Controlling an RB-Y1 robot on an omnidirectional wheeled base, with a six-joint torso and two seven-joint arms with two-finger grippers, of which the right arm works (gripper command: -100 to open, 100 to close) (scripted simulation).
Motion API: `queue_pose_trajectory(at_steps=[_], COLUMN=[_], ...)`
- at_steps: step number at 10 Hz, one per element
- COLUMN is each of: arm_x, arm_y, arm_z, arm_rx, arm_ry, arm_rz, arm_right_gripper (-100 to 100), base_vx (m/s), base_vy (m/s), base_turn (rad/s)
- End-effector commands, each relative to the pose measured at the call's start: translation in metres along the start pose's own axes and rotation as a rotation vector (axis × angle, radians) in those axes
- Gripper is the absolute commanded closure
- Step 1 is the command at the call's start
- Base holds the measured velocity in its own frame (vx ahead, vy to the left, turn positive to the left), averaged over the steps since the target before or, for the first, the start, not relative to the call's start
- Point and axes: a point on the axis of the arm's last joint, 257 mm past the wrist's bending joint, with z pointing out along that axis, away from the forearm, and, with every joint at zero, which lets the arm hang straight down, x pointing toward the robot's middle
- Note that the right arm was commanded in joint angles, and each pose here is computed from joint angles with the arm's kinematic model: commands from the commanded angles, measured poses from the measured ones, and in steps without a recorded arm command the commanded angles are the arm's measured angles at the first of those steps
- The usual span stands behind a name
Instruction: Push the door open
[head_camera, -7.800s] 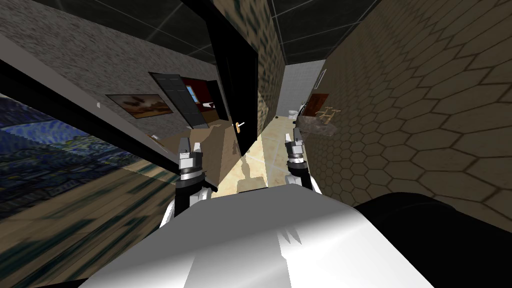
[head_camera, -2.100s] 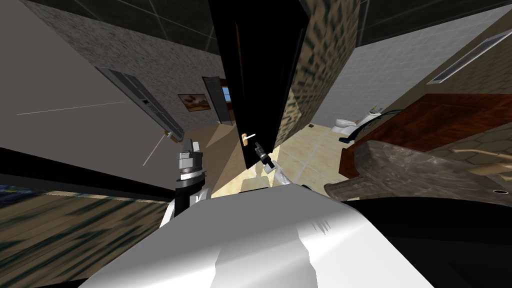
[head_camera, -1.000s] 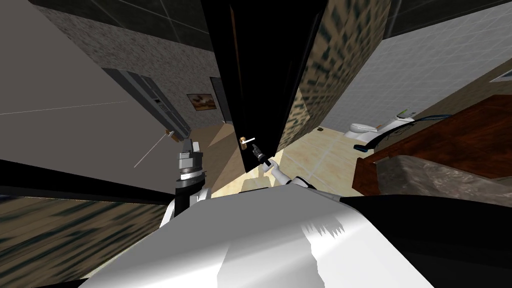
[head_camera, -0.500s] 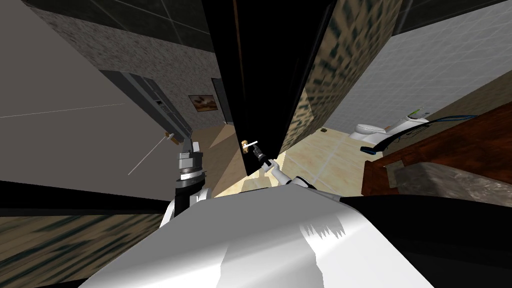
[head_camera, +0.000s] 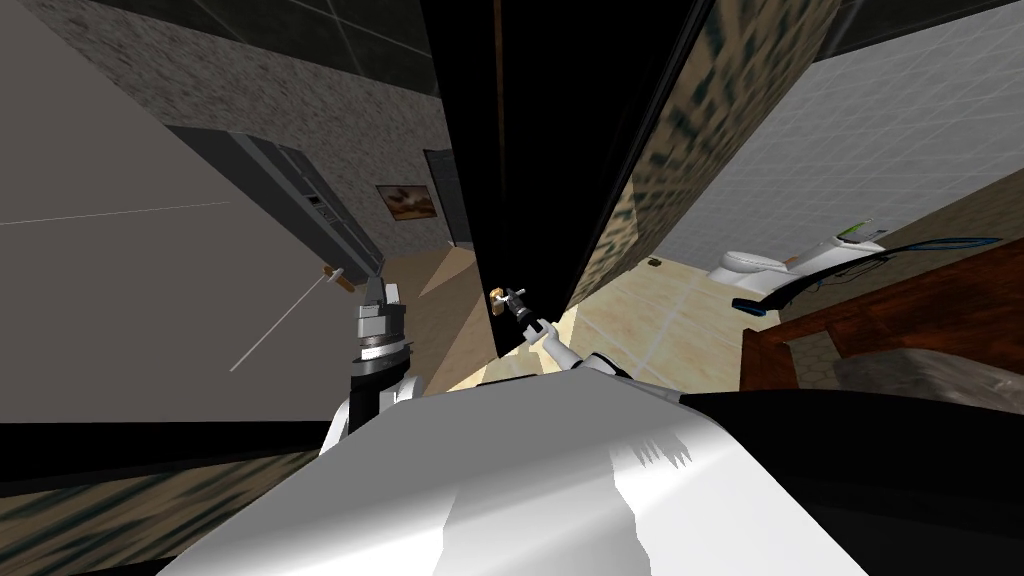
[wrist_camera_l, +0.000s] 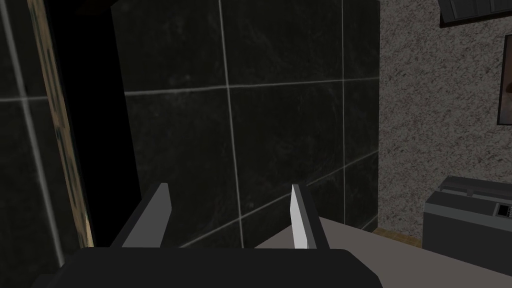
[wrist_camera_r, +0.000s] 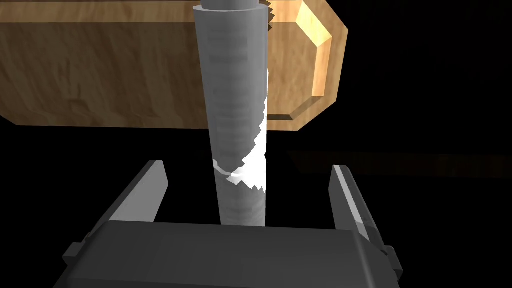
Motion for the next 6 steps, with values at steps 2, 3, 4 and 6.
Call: queue_pose_trajectory(at_steps=[2,3,4,6], arm_x=[-0.0001,-0.0001,-0.0001,-0.0001], arm_y=[-0.0003,-0.0003,-0.0003,-0.0003], arm_z=[-0.0002,-0.0002,-0.0002,-0.0002], arm_rx=[0.001,0.001,0.001,0.001], arm_ry=[0.000,0.000,0.000,0.000], arm_rz=[0.000,0.000,0.000,0.000], arm_right_gripper=[100,100,100,100], base_vx=[-0.019,-0.012,0.000,0.000], base_vy=[-0.007,-0.007,0.000,0.000], base_turn=[0.003,0.014,0.000,0.000])
